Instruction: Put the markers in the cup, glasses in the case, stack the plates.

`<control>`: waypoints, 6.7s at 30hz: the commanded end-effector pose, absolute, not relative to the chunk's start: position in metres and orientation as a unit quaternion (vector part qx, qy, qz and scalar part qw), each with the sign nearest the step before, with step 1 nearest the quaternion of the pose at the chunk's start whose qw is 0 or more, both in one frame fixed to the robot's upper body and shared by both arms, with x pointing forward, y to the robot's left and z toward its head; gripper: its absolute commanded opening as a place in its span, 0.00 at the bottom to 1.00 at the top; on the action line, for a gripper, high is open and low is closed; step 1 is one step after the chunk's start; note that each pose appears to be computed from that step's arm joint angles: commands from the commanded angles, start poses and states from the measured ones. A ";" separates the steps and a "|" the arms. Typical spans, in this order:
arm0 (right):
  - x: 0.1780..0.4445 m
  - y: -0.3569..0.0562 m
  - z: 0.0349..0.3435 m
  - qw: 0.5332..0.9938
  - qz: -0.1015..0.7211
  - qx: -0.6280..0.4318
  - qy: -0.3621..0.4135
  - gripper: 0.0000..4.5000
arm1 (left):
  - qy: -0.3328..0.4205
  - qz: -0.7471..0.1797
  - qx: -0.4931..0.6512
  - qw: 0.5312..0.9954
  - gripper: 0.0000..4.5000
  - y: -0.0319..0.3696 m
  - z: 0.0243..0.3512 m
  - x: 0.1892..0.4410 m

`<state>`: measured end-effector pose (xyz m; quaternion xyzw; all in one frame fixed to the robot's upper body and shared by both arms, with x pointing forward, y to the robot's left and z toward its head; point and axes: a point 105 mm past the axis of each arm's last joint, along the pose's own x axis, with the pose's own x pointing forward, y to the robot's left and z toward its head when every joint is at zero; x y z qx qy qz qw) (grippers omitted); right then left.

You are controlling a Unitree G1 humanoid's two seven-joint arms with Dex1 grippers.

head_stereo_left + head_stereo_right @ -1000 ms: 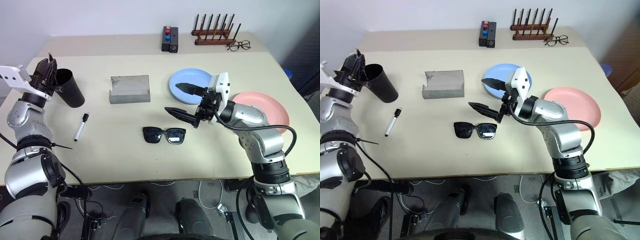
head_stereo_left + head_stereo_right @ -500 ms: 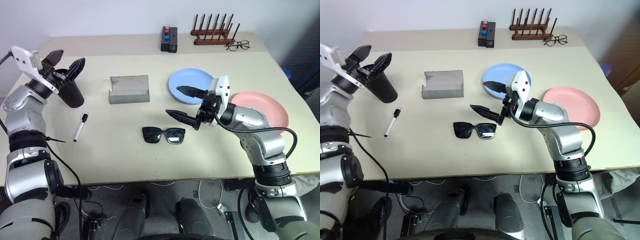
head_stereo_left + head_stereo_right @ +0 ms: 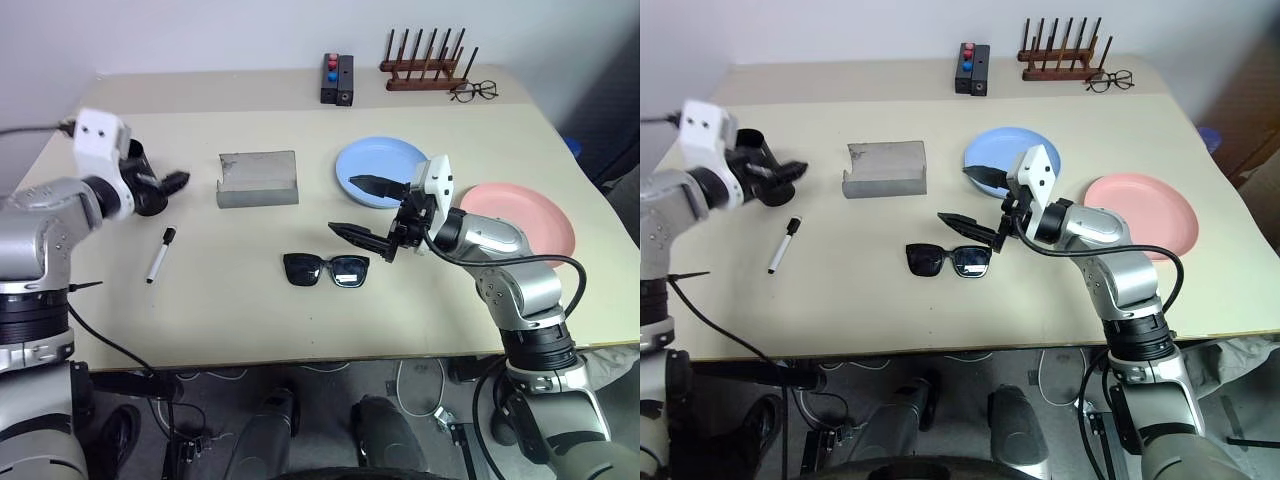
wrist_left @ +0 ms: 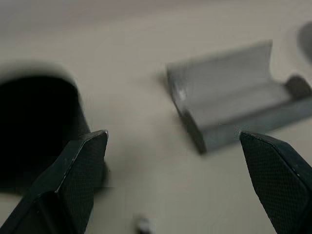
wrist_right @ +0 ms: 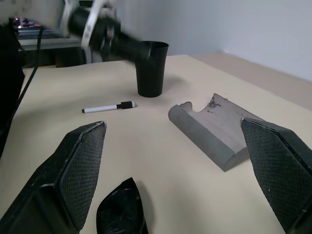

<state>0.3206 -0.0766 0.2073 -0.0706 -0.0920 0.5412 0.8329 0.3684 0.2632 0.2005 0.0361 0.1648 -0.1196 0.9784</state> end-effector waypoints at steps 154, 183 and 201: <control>0.323 -0.158 0.202 0.903 0.405 -0.120 -0.081 1.00 | 0.095 -0.426 0.186 0.881 0.41 0.146 0.155 0.438; 0.332 -0.144 0.200 0.893 0.422 -0.129 -0.089 1.00 | 0.005 -0.352 0.176 0.919 0.20 0.171 0.208 0.451; 0.331 -0.143 0.204 0.892 0.421 -0.133 -0.094 1.00 | 0.161 -0.394 0.198 0.883 0.83 0.167 0.138 0.437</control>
